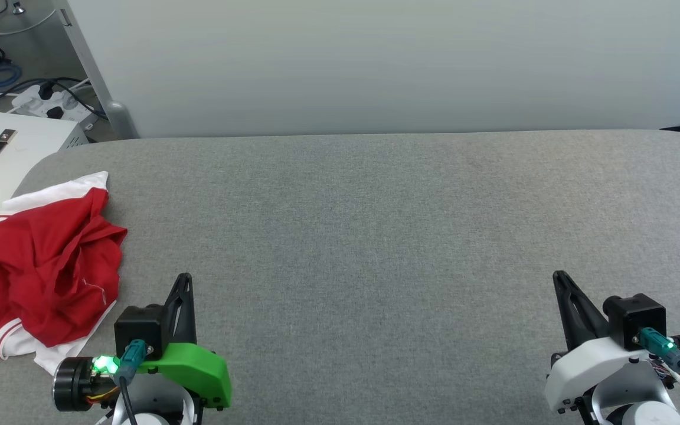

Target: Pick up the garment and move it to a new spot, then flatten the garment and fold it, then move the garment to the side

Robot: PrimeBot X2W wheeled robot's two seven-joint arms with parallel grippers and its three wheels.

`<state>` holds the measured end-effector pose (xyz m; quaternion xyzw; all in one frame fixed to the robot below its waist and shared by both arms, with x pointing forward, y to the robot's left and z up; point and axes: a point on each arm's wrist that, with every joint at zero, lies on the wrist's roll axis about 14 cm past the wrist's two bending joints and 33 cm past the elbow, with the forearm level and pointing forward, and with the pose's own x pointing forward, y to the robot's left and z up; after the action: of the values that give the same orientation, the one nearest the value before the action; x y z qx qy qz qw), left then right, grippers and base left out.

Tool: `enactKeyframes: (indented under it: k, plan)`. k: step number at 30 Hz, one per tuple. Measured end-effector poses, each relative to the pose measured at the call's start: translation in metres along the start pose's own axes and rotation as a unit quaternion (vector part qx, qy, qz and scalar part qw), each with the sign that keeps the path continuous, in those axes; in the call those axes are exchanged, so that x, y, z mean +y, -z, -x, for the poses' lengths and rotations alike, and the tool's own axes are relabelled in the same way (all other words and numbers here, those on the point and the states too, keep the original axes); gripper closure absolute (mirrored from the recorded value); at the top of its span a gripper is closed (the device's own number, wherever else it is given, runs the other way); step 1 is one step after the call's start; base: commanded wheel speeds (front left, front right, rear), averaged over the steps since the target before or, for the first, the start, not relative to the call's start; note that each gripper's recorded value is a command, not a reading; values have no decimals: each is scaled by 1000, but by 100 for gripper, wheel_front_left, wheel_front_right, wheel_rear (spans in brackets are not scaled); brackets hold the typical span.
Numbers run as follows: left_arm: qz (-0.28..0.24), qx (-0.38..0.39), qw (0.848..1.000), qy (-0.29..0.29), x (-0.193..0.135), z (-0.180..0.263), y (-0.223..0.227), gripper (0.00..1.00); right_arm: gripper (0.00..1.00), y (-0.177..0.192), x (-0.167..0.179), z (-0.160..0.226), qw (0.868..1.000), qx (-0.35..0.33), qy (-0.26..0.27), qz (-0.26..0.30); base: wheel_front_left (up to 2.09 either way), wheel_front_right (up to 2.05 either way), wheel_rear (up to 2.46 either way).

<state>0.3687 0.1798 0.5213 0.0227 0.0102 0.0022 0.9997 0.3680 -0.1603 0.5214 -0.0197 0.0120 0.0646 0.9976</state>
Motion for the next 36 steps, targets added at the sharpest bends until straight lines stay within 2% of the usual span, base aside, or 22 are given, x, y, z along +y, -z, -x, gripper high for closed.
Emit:
enactKeyframes:
  k: [25, 26, 36]
  plan:
    - [0, 0, 1000, 0, 0, 0, 0, 100, 100, 0, 0, 0, 1000, 0, 0, 0, 0, 0, 0]
    - [0, 0, 1000, 0, 0, 0, 0, 0, 0, 0, 0, 0, 1000, 0, 0, 0, 0, 0, 0]
    - [5, -3, 1000, 4, -3, 0, 0, 0, 0, -2, 0, 1, 1000, -6, 0, -10, 0, 0, 0]
